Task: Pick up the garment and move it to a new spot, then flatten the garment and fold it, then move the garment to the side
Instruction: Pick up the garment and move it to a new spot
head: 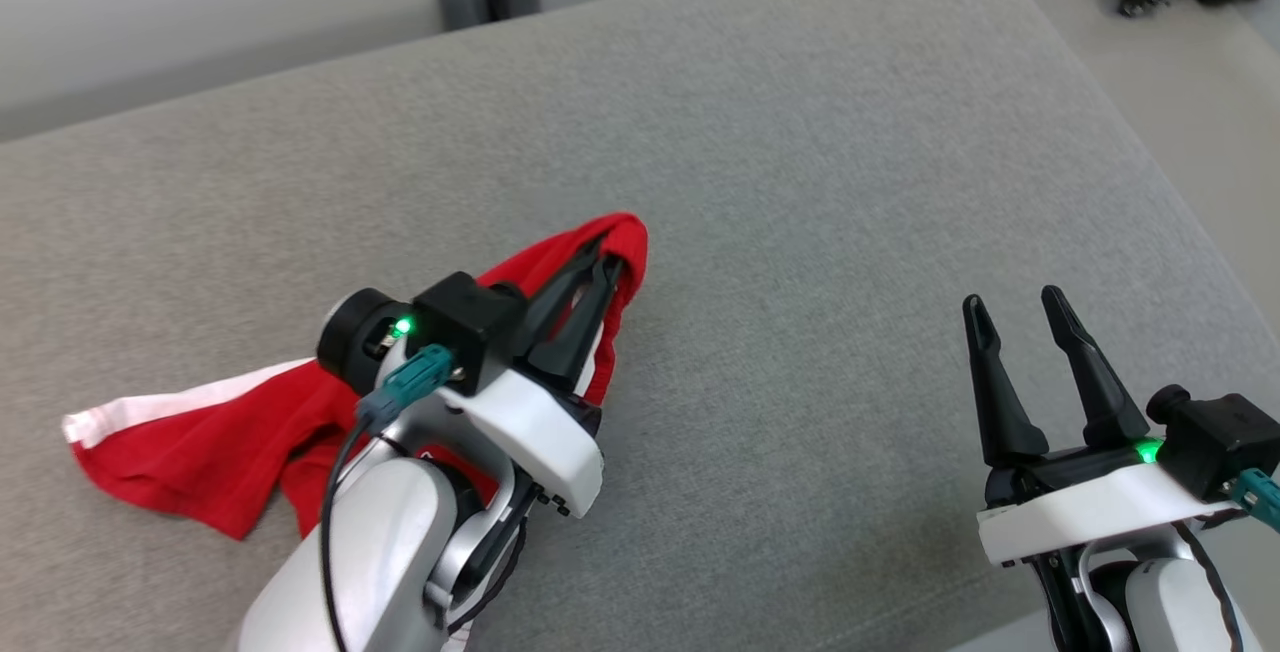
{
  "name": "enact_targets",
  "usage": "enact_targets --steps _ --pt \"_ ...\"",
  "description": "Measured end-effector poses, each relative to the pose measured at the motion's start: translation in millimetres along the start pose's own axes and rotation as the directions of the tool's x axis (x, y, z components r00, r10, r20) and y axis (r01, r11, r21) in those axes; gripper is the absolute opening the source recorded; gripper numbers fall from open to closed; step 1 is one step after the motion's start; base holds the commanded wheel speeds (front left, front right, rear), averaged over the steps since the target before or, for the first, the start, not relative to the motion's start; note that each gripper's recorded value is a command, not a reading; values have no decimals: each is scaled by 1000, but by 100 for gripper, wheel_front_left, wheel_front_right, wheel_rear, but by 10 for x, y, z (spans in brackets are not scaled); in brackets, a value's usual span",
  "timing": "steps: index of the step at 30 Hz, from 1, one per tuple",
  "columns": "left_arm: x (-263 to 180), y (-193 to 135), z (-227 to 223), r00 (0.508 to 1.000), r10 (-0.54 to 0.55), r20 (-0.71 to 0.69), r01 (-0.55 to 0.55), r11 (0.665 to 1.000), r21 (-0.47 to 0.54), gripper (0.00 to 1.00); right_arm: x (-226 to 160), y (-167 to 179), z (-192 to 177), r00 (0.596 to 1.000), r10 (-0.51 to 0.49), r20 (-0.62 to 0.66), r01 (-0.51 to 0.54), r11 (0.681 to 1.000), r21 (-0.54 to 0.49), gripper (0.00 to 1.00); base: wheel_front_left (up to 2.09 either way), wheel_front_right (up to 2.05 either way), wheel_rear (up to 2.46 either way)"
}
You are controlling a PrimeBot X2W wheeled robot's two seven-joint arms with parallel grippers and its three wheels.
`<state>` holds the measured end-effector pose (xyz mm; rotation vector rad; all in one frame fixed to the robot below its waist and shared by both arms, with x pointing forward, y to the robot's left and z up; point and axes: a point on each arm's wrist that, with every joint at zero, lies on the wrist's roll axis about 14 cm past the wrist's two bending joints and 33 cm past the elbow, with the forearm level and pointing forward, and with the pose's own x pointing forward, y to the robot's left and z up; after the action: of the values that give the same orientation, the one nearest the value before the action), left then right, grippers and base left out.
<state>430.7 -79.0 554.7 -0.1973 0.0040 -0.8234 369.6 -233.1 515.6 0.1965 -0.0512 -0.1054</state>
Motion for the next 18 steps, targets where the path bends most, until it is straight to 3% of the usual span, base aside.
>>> enact_targets --steps 3,4,5,6,7,8,11,18 --pt "146 -120 -428 991 -71 -115 66 997 -40 0 -23 -128 -75 999 -41 -16 41 999 -1 100 0 0 0" --pt "212 -192 -852 967 -126 -223 110 991 -80 0 -33 -208 -167 997 -68 -37 68 998 -2 100 0 0 0" --pt "231 -220 -956 959 -142 -246 122 988 -96 0 -38 -234 -200 996 -77 -47 77 997 -4 100 0 0 0" --pt "240 -250 -1062 949 -160 -272 136 985 -105 21 -44 -263 -229 995 -87 -53 87 996 -2 100 0 0 0" --pt "247 -268 -1153 940 -171 -294 144 983 -112 78 -45 -287 -257 994 -95 -61 95 996 -5 100 0 0 0" --pt "252 -279 -1226 934 -179 -311 149 982 -116 100 -41 -304 -276 993 -100 -64 100 995 -8 100 0 0 0" --pt "263 -317 -1320 924 -200 -325 169 978 -121 100 -20 -328 -315 992 -106 -71 106 994 -7 100 0 0 0" --pt "200 -299 -1092 952 -186 -242 161 980 -119 100 54 -226 -340 995 -70 -71 70 998 -7 100 0 0 0"
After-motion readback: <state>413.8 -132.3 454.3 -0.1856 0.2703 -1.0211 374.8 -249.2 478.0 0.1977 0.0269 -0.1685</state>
